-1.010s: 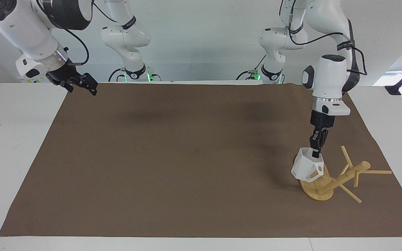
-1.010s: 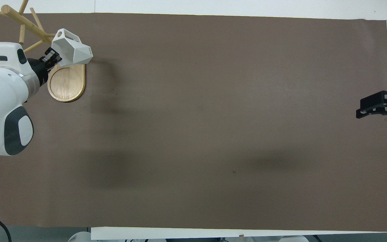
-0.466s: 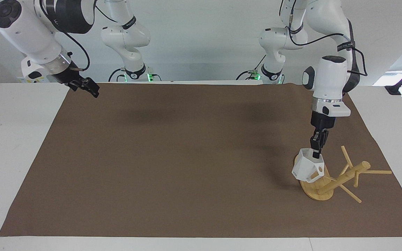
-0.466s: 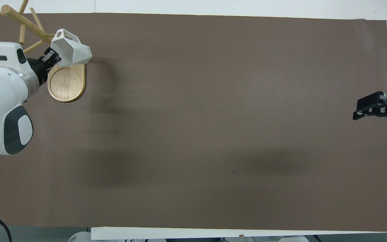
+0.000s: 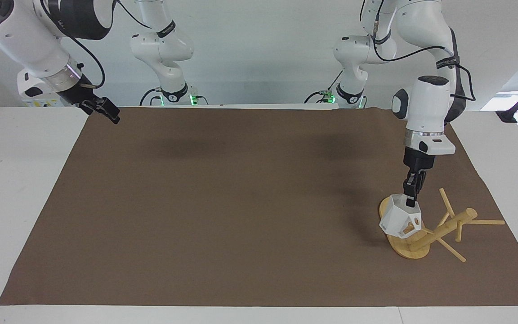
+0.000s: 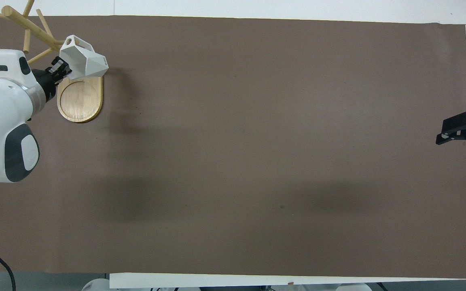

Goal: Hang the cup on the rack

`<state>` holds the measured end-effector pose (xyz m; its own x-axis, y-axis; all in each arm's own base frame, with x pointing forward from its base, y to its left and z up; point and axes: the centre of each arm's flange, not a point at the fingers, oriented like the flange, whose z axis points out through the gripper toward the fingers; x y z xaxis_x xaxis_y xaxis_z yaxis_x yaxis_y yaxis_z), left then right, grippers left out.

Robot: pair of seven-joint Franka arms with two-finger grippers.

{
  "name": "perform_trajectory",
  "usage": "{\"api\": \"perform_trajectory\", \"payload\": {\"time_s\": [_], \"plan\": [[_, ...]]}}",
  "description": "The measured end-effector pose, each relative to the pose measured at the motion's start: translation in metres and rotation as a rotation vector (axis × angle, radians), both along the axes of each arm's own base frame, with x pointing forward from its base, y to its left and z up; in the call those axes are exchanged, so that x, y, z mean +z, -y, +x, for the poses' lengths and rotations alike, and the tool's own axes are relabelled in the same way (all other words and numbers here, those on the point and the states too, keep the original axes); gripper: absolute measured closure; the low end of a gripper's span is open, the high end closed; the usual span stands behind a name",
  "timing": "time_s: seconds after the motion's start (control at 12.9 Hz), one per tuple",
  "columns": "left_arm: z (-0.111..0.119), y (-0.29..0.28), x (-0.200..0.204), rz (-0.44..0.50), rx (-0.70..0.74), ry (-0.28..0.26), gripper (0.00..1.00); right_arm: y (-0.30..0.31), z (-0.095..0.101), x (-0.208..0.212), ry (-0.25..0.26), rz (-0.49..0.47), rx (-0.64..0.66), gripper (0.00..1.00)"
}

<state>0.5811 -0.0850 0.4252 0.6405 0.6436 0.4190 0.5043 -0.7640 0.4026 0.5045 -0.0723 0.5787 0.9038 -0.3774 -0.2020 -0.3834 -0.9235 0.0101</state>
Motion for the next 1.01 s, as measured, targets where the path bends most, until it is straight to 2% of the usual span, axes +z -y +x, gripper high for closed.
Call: {"api": "perform_trajectory", "payload": {"time_s": [0.39, 0.54, 0.62, 0.7, 0.78, 0.93, 1.01], "plan": [[0.001, 0.0, 0.002, 0.0, 0.0, 0.003, 0.96, 0.0, 0.0, 0.0, 0.0, 0.0, 0.001, 0.0], [0.001, -0.001, 0.002, 0.0, 0.002, 0.004, 0.93, -0.002, 0.0, 0.0, 0.0, 0.0, 0.004, 0.0], [0.001, -0.002, 0.002, -0.001, 0.004, 0.004, 0.87, -0.002, 0.0, 0.0, 0.0, 0.0, 0.004, 0.0], [0.002, -0.005, 0.002, -0.001, 0.009, 0.004, 0.75, -0.002, 0.0, 0.0, 0.0, 0.0, 0.005, 0.0], [0.002, -0.008, 0.003, -0.001, 0.015, 0.005, 0.59, -0.002, 0.0, 0.0, 0.0, 0.0, 0.004, 0.0], [0.004, -0.011, 0.005, -0.002, 0.02, 0.011, 0.36, -0.002, 0.0, 0.0, 0.0, 0.0, 0.005, 0.0], [0.005, -0.01, 0.007, -0.002, 0.019, 0.014, 0.2, -0.002, 0.0, 0.0, 0.0, 0.0, 0.005, 0.0]]}}
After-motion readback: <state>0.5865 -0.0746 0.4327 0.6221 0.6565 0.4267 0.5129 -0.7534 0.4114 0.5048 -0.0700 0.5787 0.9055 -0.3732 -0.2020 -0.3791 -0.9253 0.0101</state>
